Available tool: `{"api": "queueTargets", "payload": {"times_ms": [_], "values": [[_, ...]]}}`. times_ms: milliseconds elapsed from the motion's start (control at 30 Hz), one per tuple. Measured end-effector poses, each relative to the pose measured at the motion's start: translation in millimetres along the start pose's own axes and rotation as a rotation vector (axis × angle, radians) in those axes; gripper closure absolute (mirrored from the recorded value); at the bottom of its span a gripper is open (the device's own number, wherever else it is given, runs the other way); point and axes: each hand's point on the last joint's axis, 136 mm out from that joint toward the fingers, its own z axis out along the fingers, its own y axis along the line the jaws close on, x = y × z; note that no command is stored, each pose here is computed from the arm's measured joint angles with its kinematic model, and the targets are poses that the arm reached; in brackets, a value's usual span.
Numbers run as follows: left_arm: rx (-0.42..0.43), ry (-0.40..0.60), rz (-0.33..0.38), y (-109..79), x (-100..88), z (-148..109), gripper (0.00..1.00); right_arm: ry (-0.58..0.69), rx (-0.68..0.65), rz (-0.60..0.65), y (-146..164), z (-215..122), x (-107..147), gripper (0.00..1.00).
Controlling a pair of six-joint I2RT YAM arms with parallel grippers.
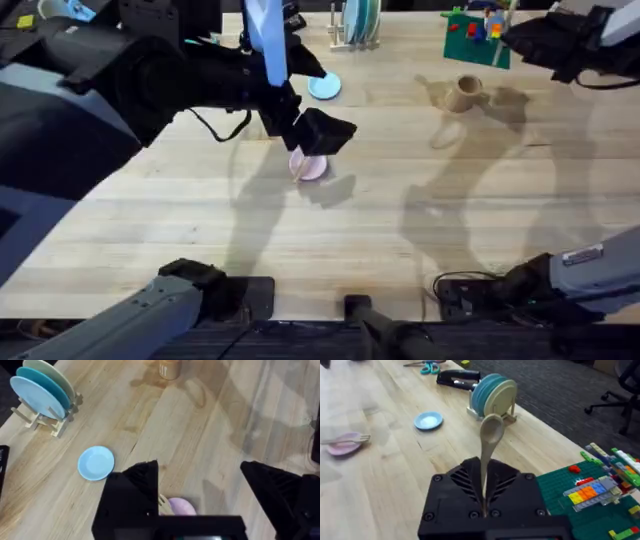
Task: Pick up a utensil and set it on the pink plate, then put the other utensil in the container.
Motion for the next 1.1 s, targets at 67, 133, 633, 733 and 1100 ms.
{"api": "queueTargets", "payload": {"times_ms": [67, 133, 633, 733, 1100], "values": [[0.0, 0.0, 0.0, 0.0, 0.0, 0, 0.006, 0.001, -0.003, -0.007, -3, 4, 7, 0.973], [0.0, 0.0, 0.0, 0.0, 0.0, 0, 0.006, 0.0, -0.007, -0.015, -7, 8, 14, 0.973], [0.008, 0.012, -0.012, -2.1, 3.3, 0, 0.006, -0.035, -0.061, -0.057, -13, 36, 45, 0.973], [0.011, 0.017, -0.017, -3.0, 4.6, 0, 0.006, -0.04, -0.079, -0.05, -11, 43, 51, 0.973], [0.011, 0.017, -0.017, -3.0, 4.7, 0, 0.006, -0.037, -0.104, -0.009, -8, 53, 68, 0.971]]}}
